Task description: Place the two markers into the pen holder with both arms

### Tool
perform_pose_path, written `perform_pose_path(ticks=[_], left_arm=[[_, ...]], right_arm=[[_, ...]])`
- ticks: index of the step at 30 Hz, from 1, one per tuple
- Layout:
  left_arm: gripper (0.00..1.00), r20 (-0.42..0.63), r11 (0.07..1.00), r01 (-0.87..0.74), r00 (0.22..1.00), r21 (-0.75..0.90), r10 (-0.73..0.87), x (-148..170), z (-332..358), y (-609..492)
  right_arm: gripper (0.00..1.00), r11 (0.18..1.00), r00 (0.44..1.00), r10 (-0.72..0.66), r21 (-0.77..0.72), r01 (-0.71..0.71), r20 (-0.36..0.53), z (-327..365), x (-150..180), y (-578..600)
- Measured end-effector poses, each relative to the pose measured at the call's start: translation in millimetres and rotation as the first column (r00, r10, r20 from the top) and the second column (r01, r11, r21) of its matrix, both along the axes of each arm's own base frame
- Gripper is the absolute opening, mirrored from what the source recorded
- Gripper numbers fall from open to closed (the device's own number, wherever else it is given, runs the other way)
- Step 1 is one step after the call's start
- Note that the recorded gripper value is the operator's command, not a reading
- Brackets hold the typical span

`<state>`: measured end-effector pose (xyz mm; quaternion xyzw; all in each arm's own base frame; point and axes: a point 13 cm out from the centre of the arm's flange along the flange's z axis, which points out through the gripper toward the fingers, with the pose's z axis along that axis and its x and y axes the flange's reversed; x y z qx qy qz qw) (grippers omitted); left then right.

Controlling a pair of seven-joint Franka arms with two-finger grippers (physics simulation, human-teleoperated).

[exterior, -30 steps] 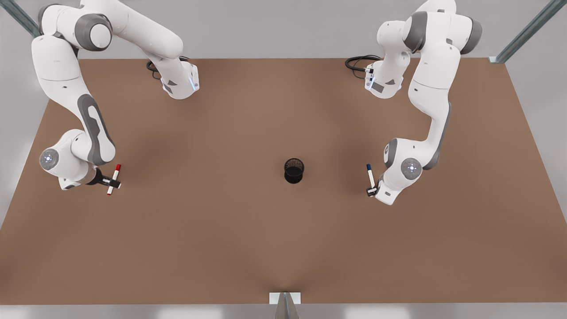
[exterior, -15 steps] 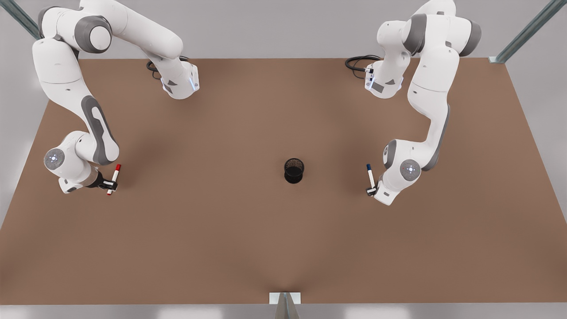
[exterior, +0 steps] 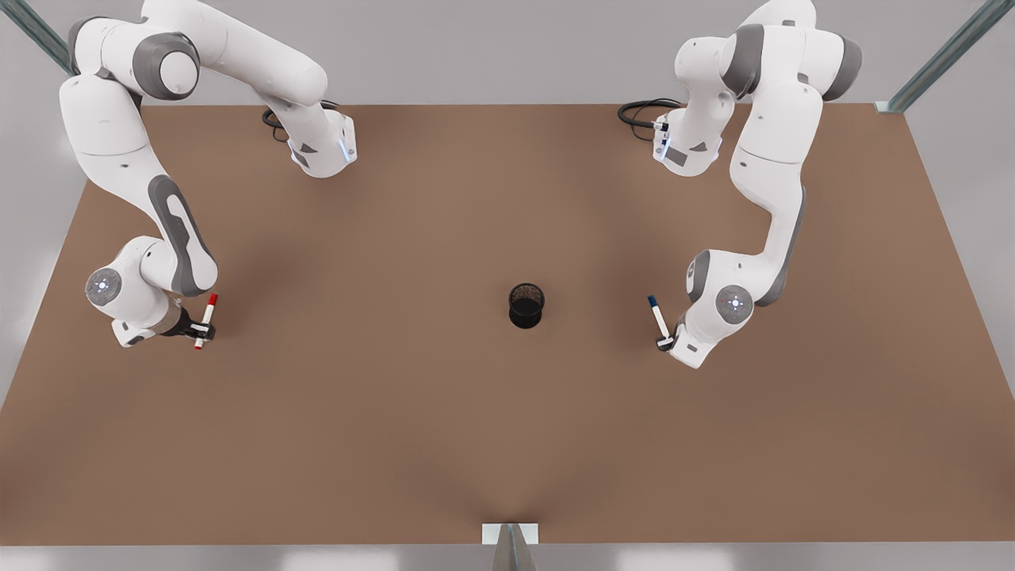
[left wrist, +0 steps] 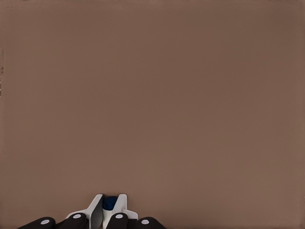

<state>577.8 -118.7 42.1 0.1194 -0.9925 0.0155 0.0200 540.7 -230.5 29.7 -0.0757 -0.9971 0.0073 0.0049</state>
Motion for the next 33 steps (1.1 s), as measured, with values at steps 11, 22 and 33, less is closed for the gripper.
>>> perform_pose_path(ticks=[11, 22, 33], left_arm=[[0.21, 0.076, 1.000, 0.013, 0.997, -0.021, -0.012, 60.6, 162.2, -37.7], [0.21, 0.051, 0.991, 0.119, 0.992, -0.068, -0.116, 18.5, 311.0, -240.7], [0.21, -0.028, 0.994, -0.053, 0.998, -0.094, 0.051, -4.2, 236.1, -313.0]], right_arm=[[0.21, 1.000, 1.000, 0.022, 0.001, -0.022, 0.012, 4.5, 3.2, -0.6], [0.21, 0.999, 0.999, 0.042, -0.001, -0.042, 0.018, 7.4, 6.0, 1.4], [0.21, 0.979, 0.968, 0.198, -0.069, -0.190, 0.156, 175.2, 78.4, 76.6]])
